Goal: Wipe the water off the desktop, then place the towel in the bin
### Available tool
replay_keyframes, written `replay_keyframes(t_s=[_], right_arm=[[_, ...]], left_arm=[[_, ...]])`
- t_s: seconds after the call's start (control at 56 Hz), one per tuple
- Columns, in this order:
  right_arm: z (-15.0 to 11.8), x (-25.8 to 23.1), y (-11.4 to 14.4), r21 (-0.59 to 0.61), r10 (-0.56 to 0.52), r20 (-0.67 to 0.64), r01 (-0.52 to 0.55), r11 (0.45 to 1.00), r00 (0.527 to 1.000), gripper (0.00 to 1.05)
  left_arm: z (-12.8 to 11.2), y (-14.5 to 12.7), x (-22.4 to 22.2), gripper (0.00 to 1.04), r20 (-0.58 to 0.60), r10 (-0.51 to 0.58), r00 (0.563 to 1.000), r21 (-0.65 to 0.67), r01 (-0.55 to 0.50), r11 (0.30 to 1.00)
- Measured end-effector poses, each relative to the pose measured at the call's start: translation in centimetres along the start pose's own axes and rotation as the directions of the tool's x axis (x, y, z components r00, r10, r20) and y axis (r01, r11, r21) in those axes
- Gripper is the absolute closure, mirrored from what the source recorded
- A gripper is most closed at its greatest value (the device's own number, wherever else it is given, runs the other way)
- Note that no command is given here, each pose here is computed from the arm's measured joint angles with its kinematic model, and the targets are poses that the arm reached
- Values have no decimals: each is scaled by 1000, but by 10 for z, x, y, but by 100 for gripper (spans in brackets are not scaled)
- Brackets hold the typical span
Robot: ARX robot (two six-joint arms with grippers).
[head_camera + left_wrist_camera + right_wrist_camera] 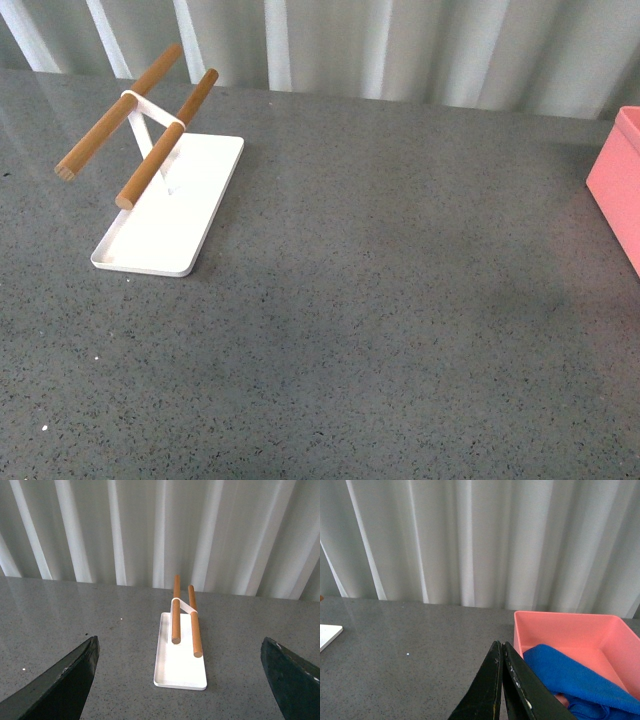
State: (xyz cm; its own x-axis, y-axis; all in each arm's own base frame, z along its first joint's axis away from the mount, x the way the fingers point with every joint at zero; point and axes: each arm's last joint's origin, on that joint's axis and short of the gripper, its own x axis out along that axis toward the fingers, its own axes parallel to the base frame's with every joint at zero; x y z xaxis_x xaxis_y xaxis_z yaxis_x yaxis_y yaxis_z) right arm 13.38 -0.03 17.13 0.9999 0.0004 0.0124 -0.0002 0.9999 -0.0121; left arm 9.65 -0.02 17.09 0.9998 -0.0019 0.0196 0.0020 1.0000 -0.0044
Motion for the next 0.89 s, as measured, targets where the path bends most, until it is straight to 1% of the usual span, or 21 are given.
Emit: replay_keyframes(t_s=[0.892], right_arm=[[2, -29, 0, 3, -2, 7, 2, 1000, 1000, 101]], left_arm=[[0, 0, 0, 7, 0, 0, 1000, 0, 0, 1000]])
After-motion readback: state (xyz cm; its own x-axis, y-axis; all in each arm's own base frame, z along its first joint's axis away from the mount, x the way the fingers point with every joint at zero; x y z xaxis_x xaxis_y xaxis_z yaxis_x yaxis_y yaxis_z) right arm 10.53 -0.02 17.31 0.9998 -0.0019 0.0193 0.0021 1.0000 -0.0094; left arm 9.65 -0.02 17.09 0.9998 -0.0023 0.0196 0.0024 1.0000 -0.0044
